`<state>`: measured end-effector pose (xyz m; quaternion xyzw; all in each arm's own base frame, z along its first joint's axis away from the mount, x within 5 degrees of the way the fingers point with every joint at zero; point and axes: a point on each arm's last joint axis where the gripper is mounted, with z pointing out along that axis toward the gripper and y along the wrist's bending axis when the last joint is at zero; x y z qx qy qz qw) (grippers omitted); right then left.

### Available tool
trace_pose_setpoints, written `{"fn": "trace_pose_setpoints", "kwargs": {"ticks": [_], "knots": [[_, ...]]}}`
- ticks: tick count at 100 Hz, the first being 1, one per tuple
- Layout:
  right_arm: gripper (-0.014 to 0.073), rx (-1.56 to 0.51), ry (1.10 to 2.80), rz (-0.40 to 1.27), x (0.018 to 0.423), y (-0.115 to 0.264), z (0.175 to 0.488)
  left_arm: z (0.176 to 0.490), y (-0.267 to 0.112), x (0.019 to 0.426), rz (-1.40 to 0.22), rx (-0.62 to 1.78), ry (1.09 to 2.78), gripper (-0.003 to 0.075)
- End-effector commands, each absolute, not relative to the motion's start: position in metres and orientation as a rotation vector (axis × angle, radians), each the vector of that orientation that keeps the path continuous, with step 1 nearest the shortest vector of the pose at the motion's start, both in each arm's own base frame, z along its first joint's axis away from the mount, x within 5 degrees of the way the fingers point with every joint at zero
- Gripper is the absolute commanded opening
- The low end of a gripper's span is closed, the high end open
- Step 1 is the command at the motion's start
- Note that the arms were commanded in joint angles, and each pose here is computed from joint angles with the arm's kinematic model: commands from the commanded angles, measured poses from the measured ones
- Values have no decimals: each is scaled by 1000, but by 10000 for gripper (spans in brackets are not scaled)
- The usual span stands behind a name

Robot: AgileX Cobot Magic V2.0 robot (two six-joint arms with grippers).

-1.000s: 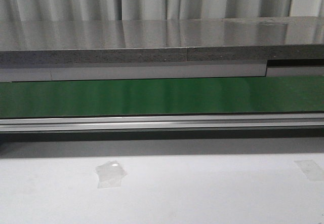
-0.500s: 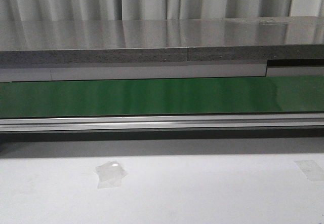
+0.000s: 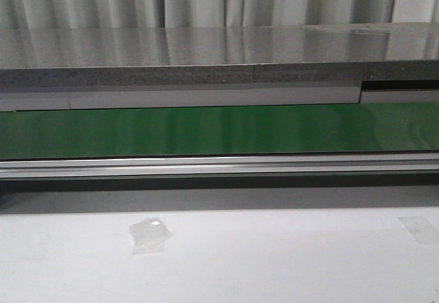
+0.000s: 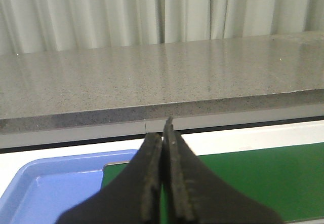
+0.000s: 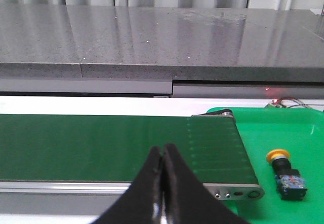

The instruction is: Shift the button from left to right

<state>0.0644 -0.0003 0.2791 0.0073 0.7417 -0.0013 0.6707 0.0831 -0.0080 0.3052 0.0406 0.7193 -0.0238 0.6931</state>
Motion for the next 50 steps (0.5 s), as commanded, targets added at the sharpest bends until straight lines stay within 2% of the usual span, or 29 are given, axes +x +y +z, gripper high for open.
{"fn": "trace_pose_setpoints", "kwargs": {"ticks": [1,23,50], "knots": [[-66,49,1545,31,65,-1,280,321,-7,83,-58,62,1509,-20],[-66,50,1547,89,62,1,238,321,-7,83,-58,62,1509,-20],[-66,43,1472,98,54,2,213,321,-7,83,-58,62,1511,-20]]}}
